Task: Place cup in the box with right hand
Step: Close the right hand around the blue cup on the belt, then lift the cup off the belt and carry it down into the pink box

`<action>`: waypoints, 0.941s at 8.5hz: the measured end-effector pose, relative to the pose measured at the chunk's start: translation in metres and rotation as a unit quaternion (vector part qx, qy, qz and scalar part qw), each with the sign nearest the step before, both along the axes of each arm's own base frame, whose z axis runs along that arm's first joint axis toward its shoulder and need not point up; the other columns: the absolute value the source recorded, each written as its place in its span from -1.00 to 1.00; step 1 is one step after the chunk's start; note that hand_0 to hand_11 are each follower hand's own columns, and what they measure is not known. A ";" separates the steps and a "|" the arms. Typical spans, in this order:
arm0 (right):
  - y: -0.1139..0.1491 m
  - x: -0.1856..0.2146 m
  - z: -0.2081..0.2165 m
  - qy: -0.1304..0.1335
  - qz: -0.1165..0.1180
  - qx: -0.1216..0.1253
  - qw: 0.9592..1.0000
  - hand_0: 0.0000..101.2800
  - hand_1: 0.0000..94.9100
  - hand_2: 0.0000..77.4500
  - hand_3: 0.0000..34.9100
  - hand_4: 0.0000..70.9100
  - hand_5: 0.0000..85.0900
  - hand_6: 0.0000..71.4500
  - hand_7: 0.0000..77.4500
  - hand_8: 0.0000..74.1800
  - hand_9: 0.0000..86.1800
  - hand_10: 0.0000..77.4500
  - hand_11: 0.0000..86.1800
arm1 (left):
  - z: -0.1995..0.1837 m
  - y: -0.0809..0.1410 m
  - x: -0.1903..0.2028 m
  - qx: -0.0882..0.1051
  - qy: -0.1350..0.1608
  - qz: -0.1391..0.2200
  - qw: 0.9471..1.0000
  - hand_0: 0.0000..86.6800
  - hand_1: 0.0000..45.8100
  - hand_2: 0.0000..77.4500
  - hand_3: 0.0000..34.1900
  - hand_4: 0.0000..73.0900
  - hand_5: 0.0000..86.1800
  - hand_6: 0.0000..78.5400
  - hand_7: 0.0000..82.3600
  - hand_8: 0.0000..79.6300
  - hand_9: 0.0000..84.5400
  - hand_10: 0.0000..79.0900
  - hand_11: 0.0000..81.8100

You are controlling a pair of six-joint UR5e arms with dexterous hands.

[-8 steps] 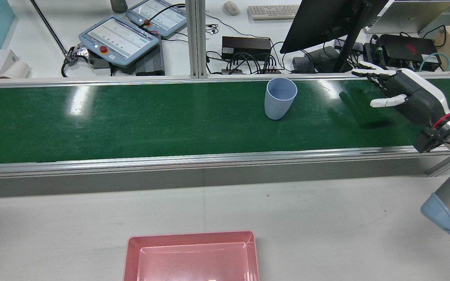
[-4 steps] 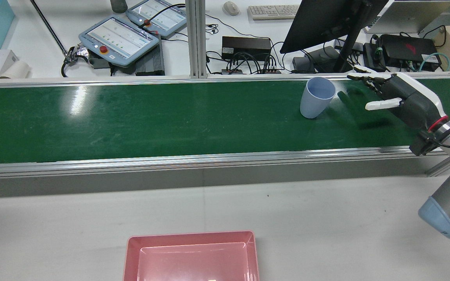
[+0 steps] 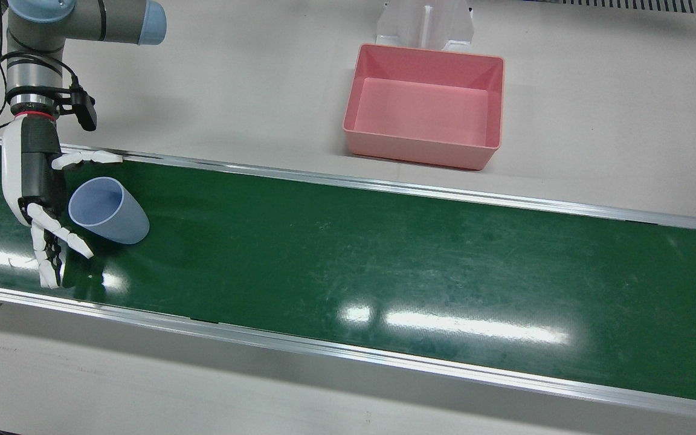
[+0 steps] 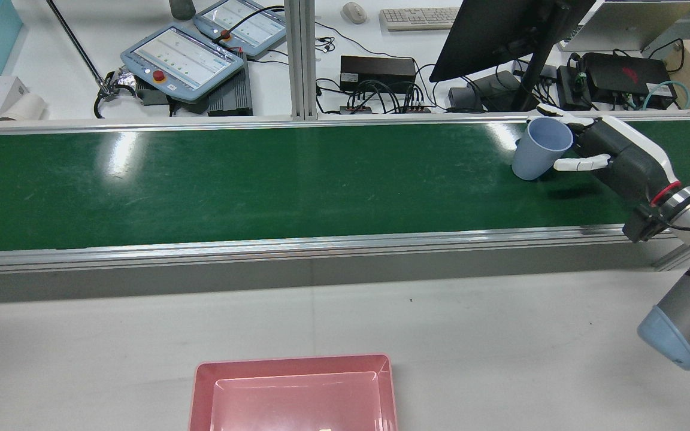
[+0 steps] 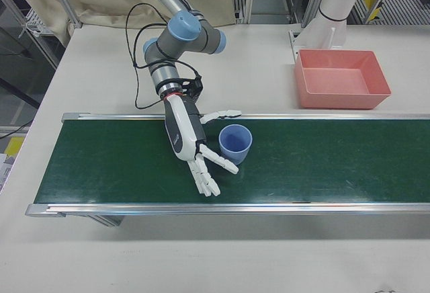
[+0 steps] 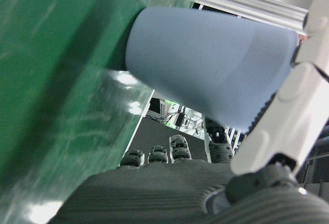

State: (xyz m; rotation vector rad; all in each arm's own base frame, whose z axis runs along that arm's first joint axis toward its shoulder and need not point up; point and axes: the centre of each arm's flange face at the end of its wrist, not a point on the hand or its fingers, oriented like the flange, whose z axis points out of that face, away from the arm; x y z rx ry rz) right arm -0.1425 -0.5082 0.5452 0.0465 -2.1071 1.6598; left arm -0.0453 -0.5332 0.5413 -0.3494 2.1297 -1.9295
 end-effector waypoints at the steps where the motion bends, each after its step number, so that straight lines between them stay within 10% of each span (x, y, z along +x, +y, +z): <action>1: 0.000 0.000 0.000 -0.001 0.003 0.000 1.000 -0.14 -0.87 -0.65 -1.00 -0.72 -0.90 -0.89 -0.68 -0.94 -0.87 -0.94 -0.89 | 0.000 0.000 0.000 0.000 0.000 0.000 1.000 -1.00 -0.98 -0.99 -1.00 -0.97 -1.00 -0.99 -0.99 -1.00 -1.00 -1.00 -1.00; 2: 0.000 -0.001 0.000 -0.002 0.005 0.000 1.000 -0.05 -0.62 -0.58 -1.00 -0.60 -0.87 -0.89 -0.65 -0.94 -0.87 -0.92 -0.85 | 0.000 0.000 0.000 0.000 0.000 0.000 1.000 -1.00 -0.98 -0.99 -1.00 -0.97 -1.00 -0.99 -0.99 -1.00 -1.00 -1.00 -1.00; 5: -0.002 0.007 -0.008 -0.015 0.026 0.007 1.000 0.05 -0.64 -0.27 -1.00 -0.25 -0.65 -0.07 0.21 -0.03 -0.13 -0.23 -0.01 | 0.000 0.000 0.000 0.000 0.000 0.001 1.000 -1.00 -0.98 -0.99 -1.00 -0.97 -0.99 -0.99 -0.99 -1.00 -1.00 -1.00 -1.00; 6: -0.001 0.012 -0.026 -0.028 0.033 0.023 0.999 0.07 -0.66 -0.04 -1.00 -0.43 -0.63 -0.19 0.70 0.12 0.14 -0.24 0.10 | 0.000 0.000 0.000 0.000 0.000 0.000 1.000 -1.00 -0.98 -0.99 -1.00 -0.97 -0.99 -0.99 -0.99 -1.00 -1.00 -1.00 -1.00; 8: 0.006 0.020 -0.072 -0.055 0.037 0.062 0.996 0.07 -0.71 0.00 -1.00 -0.42 -0.62 -0.18 0.79 0.04 0.46 -0.30 -0.01 | 0.000 0.000 0.000 0.000 0.000 0.000 1.000 -1.00 -0.98 -0.99 -1.00 -0.97 -0.99 -0.99 -0.99 -1.00 -1.00 -1.00 -1.00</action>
